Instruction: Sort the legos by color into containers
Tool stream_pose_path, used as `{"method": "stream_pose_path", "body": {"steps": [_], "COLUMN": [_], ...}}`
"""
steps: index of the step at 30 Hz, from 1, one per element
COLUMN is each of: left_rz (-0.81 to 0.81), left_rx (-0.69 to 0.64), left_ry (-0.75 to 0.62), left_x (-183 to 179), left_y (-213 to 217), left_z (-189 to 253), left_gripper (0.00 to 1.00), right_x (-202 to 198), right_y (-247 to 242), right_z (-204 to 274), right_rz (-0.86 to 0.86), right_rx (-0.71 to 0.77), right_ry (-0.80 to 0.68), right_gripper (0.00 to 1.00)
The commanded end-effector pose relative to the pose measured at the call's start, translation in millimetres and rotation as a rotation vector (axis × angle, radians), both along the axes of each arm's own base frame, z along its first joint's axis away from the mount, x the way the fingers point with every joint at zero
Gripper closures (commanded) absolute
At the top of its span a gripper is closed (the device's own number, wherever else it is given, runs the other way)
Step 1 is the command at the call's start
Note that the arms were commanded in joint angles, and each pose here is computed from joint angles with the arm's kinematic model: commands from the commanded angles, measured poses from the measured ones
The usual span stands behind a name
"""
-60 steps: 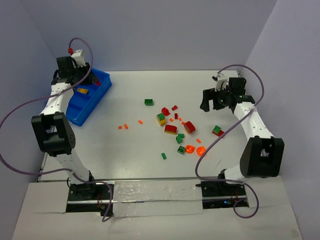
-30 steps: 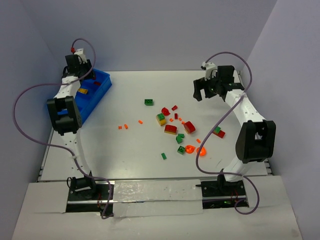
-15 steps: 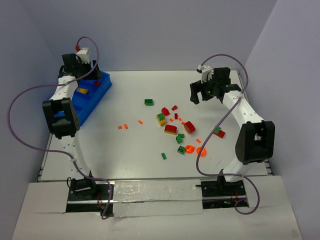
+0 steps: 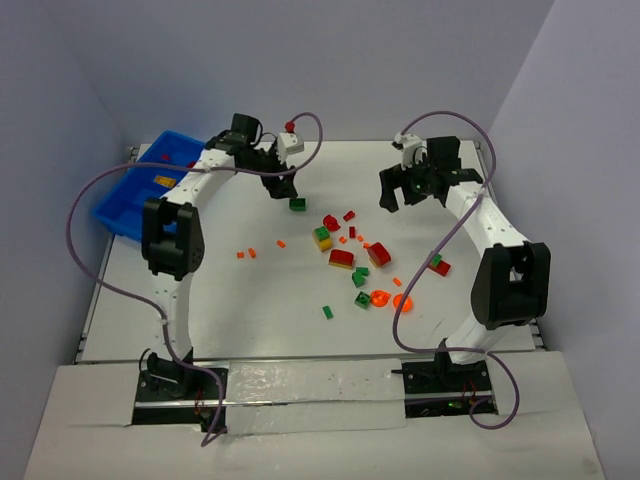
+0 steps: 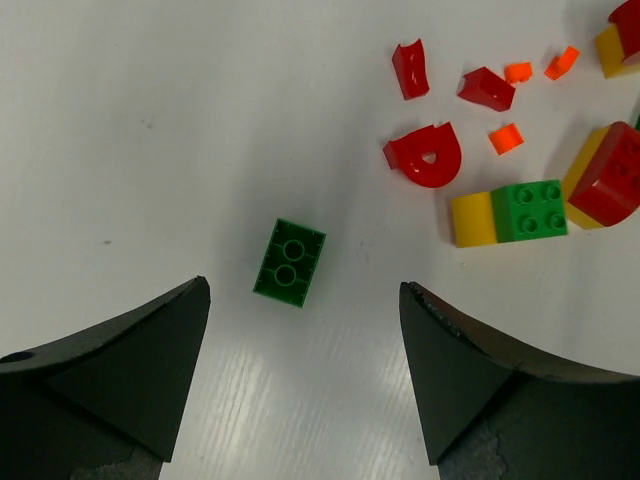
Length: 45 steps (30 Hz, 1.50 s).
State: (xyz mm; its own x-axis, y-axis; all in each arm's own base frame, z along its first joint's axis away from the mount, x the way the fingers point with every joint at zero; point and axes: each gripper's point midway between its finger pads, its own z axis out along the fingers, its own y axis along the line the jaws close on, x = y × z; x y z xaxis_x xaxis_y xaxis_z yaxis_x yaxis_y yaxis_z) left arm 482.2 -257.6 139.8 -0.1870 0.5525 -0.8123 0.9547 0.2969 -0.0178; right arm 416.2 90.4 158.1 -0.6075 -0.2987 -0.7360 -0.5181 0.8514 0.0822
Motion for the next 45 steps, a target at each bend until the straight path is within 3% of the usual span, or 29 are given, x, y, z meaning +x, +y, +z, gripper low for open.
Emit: {"method": "stream_pose_path", "body": {"steps": [1, 12, 25, 30, 37, 45], "left_rz": [-0.061, -0.129, -0.212, -0.201, -0.150, -0.135], "left_rx": [-0.051, -0.078, 0.020, 0.119, 0.232, 0.261], "left_ry": [-0.034, -0.040, -0.026, -0.002, -0.007, 0.000], "left_x": [14, 28, 6, 3, 10, 11], "left_y": [-5, -33, -56, -49, -23, -2], "left_z": [-8, -47, -80, -91, -106, -110], "left_gripper": [0.12, 0.10, 0.15, 0.21, 0.21, 0.25], "right_x": [6, 13, 20, 23, 29, 32], "right_y": [3, -4, -16, -16, -14, -12], "right_z": [32, 39, 41, 42, 42, 42], "right_rz": [0.023, 0.013, -0.012, -0.018, -0.015, -0.008], "right_rx": [0.008, -0.023, -0.043, -0.034, -0.016, -0.009], "right_ry": [-0.078, -0.102, -0.108, -0.111, -0.113, -0.109], "right_gripper": [0.00, 0.00, 0.00, 0.00, 0.00, 0.00]}}
